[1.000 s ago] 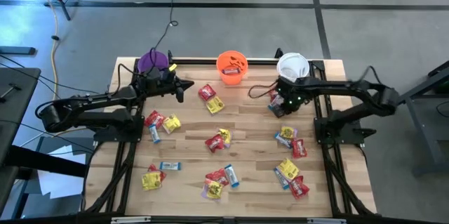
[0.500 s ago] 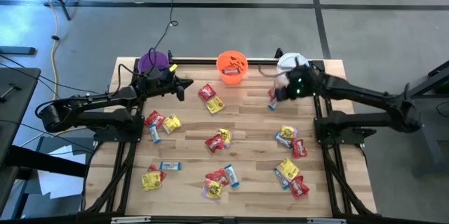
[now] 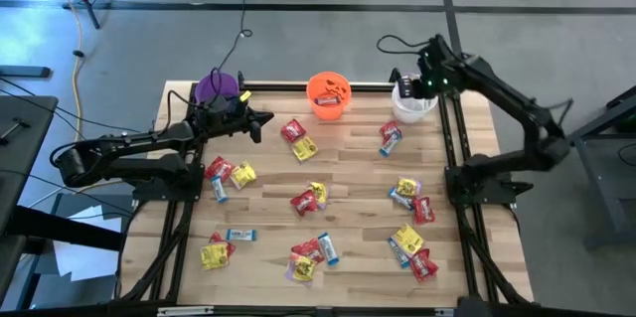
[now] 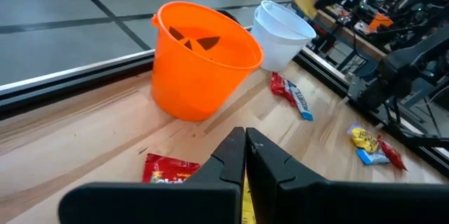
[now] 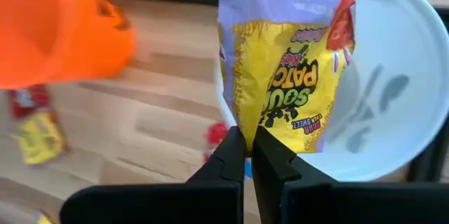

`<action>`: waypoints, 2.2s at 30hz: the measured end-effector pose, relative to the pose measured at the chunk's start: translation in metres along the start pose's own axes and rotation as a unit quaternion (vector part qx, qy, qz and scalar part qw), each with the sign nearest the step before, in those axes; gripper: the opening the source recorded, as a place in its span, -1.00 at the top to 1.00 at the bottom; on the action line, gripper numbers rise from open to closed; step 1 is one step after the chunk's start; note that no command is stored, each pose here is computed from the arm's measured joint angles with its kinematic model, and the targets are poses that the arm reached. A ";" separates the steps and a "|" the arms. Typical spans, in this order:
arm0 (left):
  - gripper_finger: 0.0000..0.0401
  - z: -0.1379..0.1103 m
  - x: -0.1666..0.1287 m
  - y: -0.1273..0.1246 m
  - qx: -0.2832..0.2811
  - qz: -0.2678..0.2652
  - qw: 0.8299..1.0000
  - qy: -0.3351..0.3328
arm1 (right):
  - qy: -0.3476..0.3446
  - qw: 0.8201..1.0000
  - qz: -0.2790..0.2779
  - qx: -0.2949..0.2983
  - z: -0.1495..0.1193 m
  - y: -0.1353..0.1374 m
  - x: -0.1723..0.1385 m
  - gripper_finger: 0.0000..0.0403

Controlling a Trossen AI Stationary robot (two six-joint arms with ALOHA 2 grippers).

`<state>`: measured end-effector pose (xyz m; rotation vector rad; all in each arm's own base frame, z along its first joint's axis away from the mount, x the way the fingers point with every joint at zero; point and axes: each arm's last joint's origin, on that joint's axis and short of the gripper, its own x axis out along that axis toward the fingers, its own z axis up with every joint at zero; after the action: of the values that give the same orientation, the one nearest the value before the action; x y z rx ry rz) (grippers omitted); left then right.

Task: Organize candy in baskets
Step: Put the yellow candy into the white bucket, then put the red candy into the violet bucket

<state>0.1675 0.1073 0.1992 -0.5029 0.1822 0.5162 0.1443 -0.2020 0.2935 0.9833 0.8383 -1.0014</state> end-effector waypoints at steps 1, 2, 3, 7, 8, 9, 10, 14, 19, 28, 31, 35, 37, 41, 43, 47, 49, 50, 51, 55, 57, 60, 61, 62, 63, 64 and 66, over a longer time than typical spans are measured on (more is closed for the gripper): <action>1.00 0.000 0.000 0.000 0.000 0.000 1.000 0.000 | 0.014 1.000 -0.009 0.001 0.006 -0.003 0.006 1.00; 1.00 0.000 0.000 0.000 0.000 0.000 1.000 0.000 | 0.027 0.999 -0.018 0.000 0.011 -0.006 0.012 1.00; 1.00 0.000 0.000 0.000 0.000 0.001 1.000 0.001 | 0.036 0.999 -0.023 -0.002 0.017 -0.008 0.018 1.00; 1.00 -0.001 0.000 0.000 0.000 0.001 1.000 0.003 | 0.070 0.997 -0.042 -0.008 0.036 -0.015 0.042 1.00; 1.00 -0.001 0.000 0.000 0.000 0.001 1.000 0.003 | 0.079 0.996 -0.047 -0.008 0.041 -0.017 0.049 1.00; 1.00 -0.001 0.000 0.000 0.000 0.001 1.000 0.003 | 0.090 0.995 -0.052 -0.008 0.044 -0.018 0.054 1.00; 1.00 -0.001 0.000 0.000 0.000 0.001 1.000 0.003 | 0.100 0.993 -0.056 -0.008 0.046 -0.020 0.060 1.00; 1.00 -0.001 0.000 0.000 0.001 0.001 1.000 0.003 | 0.141 0.988 -0.068 -0.013 0.051 -0.024 0.081 1.00; 1.00 -0.001 0.000 0.000 0.005 0.001 1.000 0.003 | 0.172 0.982 -0.077 -0.015 0.051 -0.028 0.100 1.00; 1.00 -0.001 0.000 0.000 0.006 -0.001 1.000 0.004 | 0.192 0.978 -0.083 -0.014 0.051 -0.030 0.113 0.94; 1.00 -0.001 0.000 0.000 0.006 -0.009 1.000 0.008 | 0.197 0.977 -0.085 -0.011 0.050 -0.030 0.114 0.83; 1.00 -0.004 0.000 0.000 0.012 -0.015 1.000 0.025 | 0.203 0.975 -0.089 -0.003 0.048 -0.030 0.113 0.63; 1.00 -0.005 0.000 0.001 0.011 -0.014 0.999 0.035 | 0.206 0.974 -0.090 -0.003 0.048 -0.030 0.113 0.53; 1.00 -0.007 0.000 0.001 0.013 -0.015 0.999 0.046 | 0.205 0.975 -0.088 -0.008 0.047 -0.029 0.107 0.38; 1.00 -0.007 0.000 0.001 0.016 -0.023 0.998 0.049 | 0.198 0.976 -0.083 -0.016 0.046 -0.027 0.099 0.36; 1.00 -0.008 0.000 0.001 0.017 -0.024 0.998 0.051 | 0.162 0.983 -0.075 -0.029 0.044 -0.021 0.071 0.44; 1.00 -0.008 0.000 0.001 0.019 -0.023 0.998 0.051 | 0.139 0.987 -0.075 -0.038 0.040 -0.017 0.054 0.54; 1.00 -0.008 -0.001 0.002 0.019 -0.022 0.998 0.051 | 0.127 0.988 -0.071 -0.043 0.039 -0.014 0.047 0.60; 1.00 -0.007 -0.001 0.003 0.019 -0.022 0.998 0.052 | 0.117 0.990 -0.066 -0.050 0.036 -0.010 0.039 0.67; 1.00 -0.006 -0.001 0.006 0.018 -0.040 0.997 0.058 | 0.074 0.992 -0.038 -0.098 0.024 0.009 0.013 0.96; 1.00 -0.005 -0.002 0.007 0.014 -0.056 0.996 0.067 | 0.050 0.990 -0.020 -0.128 0.017 0.021 0.002 0.95; 1.00 0.001 -0.003 0.005 0.034 -0.062 0.992 0.108 | 0.012 0.986 0.011 -0.164 0.007 0.038 -0.013 0.95; 1.00 0.005 -0.003 0.003 0.048 -0.060 0.989 0.123 | -0.004 0.984 0.023 -0.175 0.005 0.043 -0.017 0.97; 1.00 0.009 -0.004 0.001 0.063 -0.058 0.986 0.140 | -0.019 0.982 0.034 -0.185 0.003 0.049 -0.021 0.99; 1.00 0.014 -0.005 -0.001 0.079 -0.056 0.983 0.156 | -0.033 0.979 0.047 -0.195 0.001 0.054 -0.024 0.99; 1.00 0.019 -0.007 -0.004 0.092 -0.055 0.979 0.171 | -0.045 0.976 0.062 -0.205 -0.001 0.059 -0.027 0.99; 1.00 0.029 -0.012 -0.009 0.112 -0.054 0.972 0.201 | -0.063 0.969 0.096 -0.219 -0.003 0.068 -0.031 0.99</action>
<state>0.1633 0.1103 0.2313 -0.3885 0.5923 0.2781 0.1978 -0.1758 0.3391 0.6016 0.7969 -0.6639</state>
